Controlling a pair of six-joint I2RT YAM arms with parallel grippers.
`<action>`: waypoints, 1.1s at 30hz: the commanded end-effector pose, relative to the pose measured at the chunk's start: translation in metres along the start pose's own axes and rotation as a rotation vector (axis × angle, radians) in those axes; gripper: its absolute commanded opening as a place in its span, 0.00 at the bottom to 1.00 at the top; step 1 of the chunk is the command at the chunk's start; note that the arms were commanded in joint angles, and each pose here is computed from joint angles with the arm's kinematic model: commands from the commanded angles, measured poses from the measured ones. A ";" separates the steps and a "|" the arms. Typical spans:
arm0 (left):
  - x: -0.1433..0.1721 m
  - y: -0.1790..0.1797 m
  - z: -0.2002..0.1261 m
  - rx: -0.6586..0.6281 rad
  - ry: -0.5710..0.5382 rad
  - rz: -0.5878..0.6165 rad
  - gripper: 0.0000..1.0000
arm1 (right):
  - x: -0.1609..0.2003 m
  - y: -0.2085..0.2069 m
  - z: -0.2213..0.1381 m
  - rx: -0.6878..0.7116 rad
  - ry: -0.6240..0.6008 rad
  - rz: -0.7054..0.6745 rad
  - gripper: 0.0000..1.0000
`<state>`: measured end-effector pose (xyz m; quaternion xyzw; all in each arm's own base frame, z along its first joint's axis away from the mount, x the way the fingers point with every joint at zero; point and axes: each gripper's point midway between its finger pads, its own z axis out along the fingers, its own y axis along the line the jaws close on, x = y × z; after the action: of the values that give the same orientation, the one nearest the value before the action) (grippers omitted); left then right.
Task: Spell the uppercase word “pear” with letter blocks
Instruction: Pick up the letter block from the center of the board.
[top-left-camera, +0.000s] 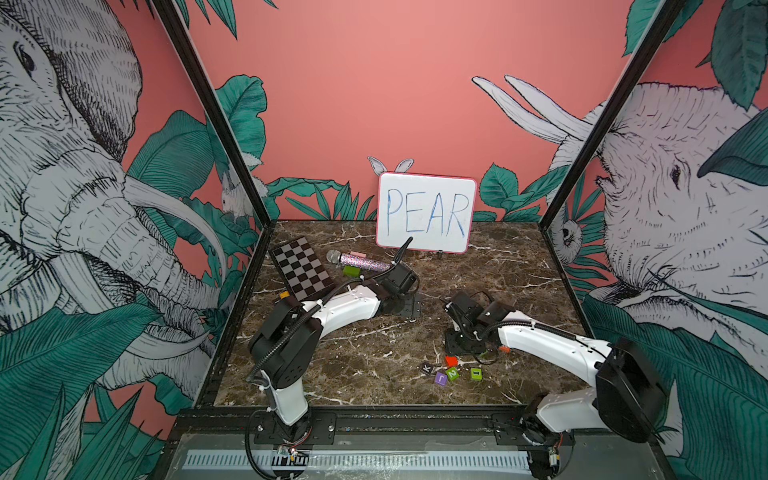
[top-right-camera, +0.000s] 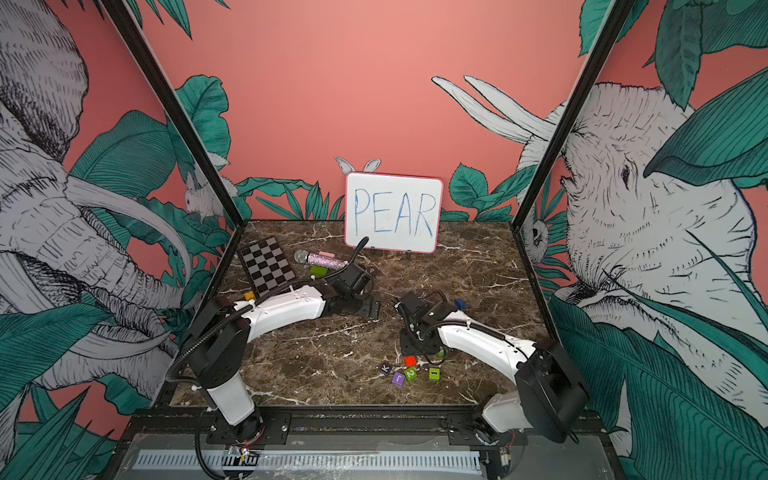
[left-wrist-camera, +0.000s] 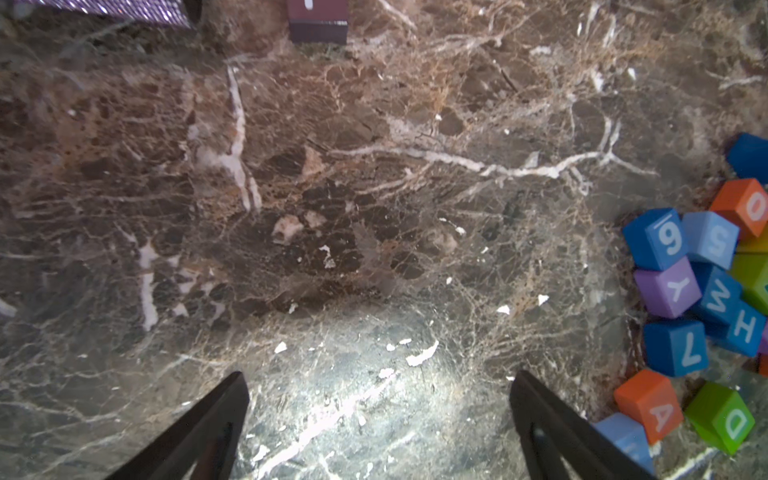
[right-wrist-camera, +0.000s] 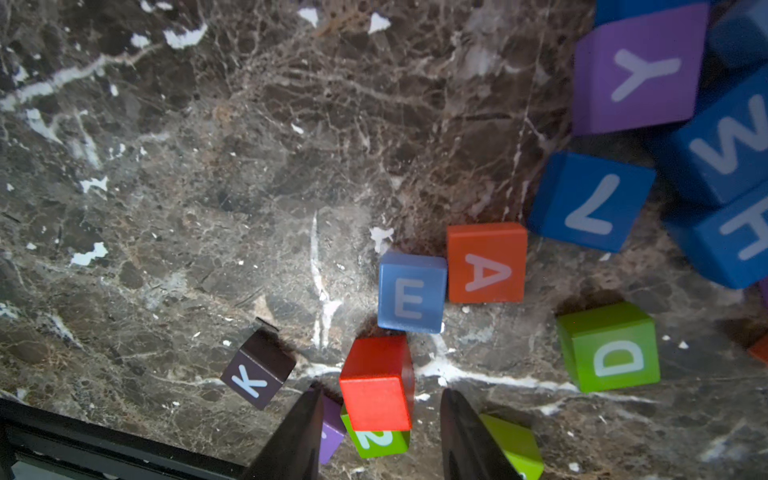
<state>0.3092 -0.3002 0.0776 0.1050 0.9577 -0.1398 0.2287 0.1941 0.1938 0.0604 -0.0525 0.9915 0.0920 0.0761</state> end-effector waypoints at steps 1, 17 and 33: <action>-0.004 -0.004 -0.012 0.032 -0.022 -0.017 0.99 | -0.003 -0.002 0.008 0.030 -0.002 0.023 0.46; -0.007 -0.002 -0.007 0.031 -0.025 -0.016 0.99 | -0.007 -0.008 0.024 0.068 0.008 0.029 0.43; -0.011 0.001 -0.007 0.030 -0.025 -0.025 0.99 | -0.006 -0.009 0.030 0.059 0.016 0.054 0.44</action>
<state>0.3128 -0.3002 0.0781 0.1039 0.9563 -0.1520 0.2271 0.2080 0.1987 0.0372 -0.0395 0.9933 0.0780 0.0751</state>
